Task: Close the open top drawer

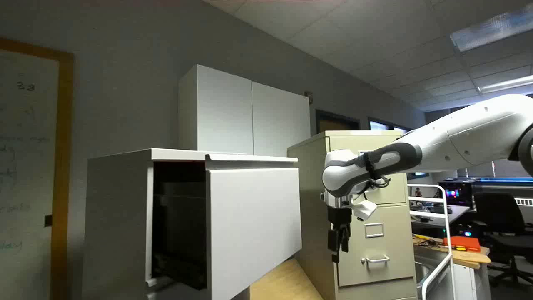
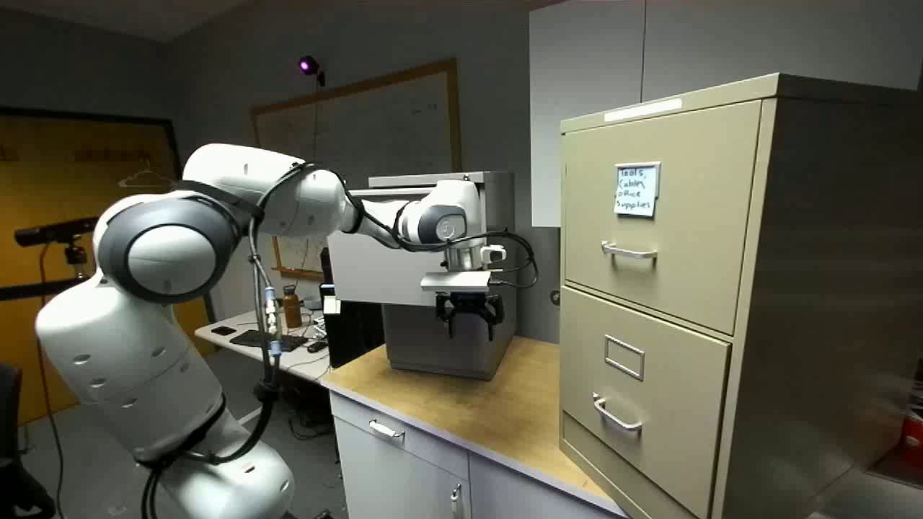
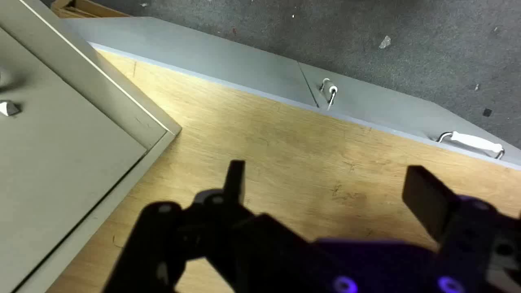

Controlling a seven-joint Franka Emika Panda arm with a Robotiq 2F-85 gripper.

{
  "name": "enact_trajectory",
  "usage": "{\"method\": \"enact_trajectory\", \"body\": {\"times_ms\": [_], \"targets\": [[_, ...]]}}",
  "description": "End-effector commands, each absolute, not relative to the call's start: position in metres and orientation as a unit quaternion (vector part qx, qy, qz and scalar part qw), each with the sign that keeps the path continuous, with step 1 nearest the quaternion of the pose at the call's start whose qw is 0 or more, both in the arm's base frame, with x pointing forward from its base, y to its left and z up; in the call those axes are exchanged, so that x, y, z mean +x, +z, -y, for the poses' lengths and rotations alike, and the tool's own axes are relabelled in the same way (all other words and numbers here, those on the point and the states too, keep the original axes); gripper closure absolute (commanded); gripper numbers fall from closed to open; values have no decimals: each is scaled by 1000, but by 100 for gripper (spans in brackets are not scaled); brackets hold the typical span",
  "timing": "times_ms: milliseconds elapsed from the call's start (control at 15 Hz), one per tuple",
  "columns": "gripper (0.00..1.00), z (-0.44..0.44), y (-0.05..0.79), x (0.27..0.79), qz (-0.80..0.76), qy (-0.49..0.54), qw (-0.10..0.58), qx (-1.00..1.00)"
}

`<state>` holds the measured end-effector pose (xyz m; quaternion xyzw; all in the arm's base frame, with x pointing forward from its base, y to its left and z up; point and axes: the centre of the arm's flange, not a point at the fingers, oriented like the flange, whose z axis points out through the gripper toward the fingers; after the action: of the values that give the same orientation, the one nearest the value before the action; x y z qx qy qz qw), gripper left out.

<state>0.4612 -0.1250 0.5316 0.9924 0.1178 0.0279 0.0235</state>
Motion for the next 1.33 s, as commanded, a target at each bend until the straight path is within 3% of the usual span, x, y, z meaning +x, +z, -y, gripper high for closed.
{"method": "enact_trajectory", "body": {"times_ms": [0,1267], "targets": [[0,125,531,461,-118,28,23,992],[0,123,535,463,-121,29,26,992]]}}
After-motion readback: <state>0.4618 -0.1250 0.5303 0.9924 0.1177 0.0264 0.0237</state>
